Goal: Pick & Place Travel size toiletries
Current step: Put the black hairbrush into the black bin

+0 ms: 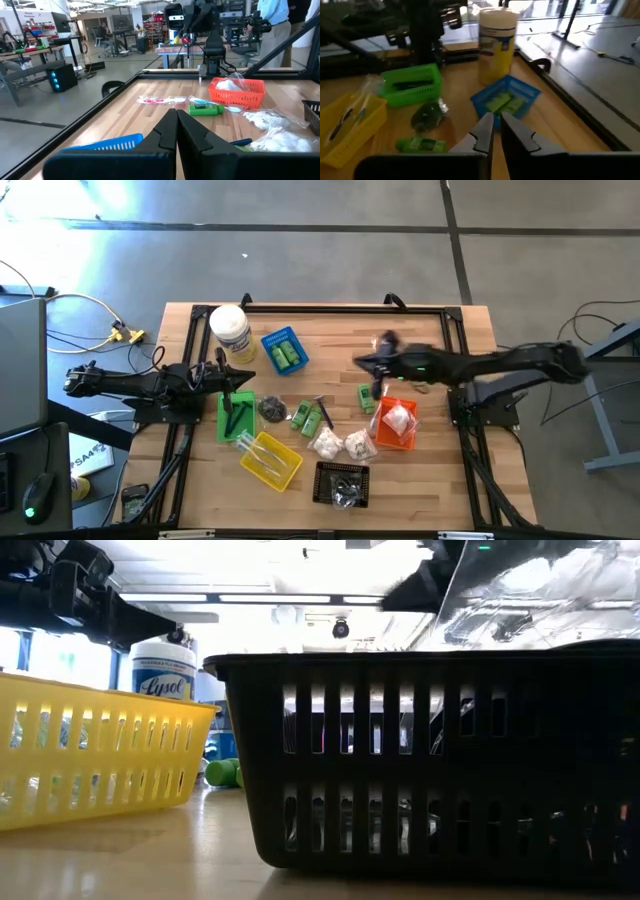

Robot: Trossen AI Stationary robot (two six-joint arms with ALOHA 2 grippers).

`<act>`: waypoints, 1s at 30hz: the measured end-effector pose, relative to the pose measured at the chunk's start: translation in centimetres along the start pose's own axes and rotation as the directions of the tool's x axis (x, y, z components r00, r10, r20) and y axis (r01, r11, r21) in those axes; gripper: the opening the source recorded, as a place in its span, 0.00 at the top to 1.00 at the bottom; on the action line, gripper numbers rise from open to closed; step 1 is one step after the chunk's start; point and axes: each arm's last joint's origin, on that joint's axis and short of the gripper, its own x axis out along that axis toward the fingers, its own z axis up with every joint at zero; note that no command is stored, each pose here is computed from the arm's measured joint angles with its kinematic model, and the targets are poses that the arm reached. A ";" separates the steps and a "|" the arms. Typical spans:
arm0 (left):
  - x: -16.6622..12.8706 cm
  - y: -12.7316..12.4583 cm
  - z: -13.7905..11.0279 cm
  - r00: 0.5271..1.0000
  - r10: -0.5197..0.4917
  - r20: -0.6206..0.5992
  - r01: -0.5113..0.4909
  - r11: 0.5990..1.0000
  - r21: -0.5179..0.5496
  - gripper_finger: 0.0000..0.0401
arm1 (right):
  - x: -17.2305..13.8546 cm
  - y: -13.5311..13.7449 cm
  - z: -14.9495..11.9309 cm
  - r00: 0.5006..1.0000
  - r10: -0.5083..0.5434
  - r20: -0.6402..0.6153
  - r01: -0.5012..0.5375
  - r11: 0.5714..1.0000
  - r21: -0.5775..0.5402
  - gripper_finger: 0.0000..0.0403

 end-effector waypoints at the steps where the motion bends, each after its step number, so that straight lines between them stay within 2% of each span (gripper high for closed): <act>1: 0.0 0.0 0.0 1.000 0.000 -0.001 0.000 1.000 0.000 1.00 | 1.3 0.4 0.4 0.999 0.030 -0.016 -0.030 0.999 -0.011 0.90; 8: 0.0 0.0 -0.1 1.000 -0.001 -0.010 0.001 1.000 -0.005 1.00 | 10.6 2.8 1.8 0.974 0.199 -0.113 -0.198 0.980 0.017 0.65; 14: 0.0 0.0 -0.5 0.998 -0.007 -0.055 0.006 1.000 -0.020 1.00 | 17.6 3.6 0.4 0.935 0.291 -0.202 -0.255 0.949 0.185 0.49; 18: 0.0 -0.1 -0.9 0.996 -0.009 -0.093 0.006 0.999 -0.032 1.00 | 21.0 4.3 -1.4 0.879 0.390 -0.275 -0.311 0.905 0.289 0.46; 23: -0.1 -0.1 -1.2 0.992 -0.010 -0.122 0.005 0.999 -0.045 1.00 | 23.8 5.9 -3.6 0.827 0.460 -0.322 -0.346 0.869 0.353 0.46; 25: -0.1 -0.1 -1.2 0.992 -0.010 -0.122 0.005 0.999 -0.045 1.00 | 24.3 6.6 -4.4 0.812 0.454 -0.366 -0.330 0.876 0.353 0.46; 30: -0.1 -0.1 -1.2 0.993 -0.010 -0.119 0.004 0.999 -0.047 1.00 | 25.6 7.7 -5.9 0.823 0.354 -0.444 -0.232 0.923 0.306 0.46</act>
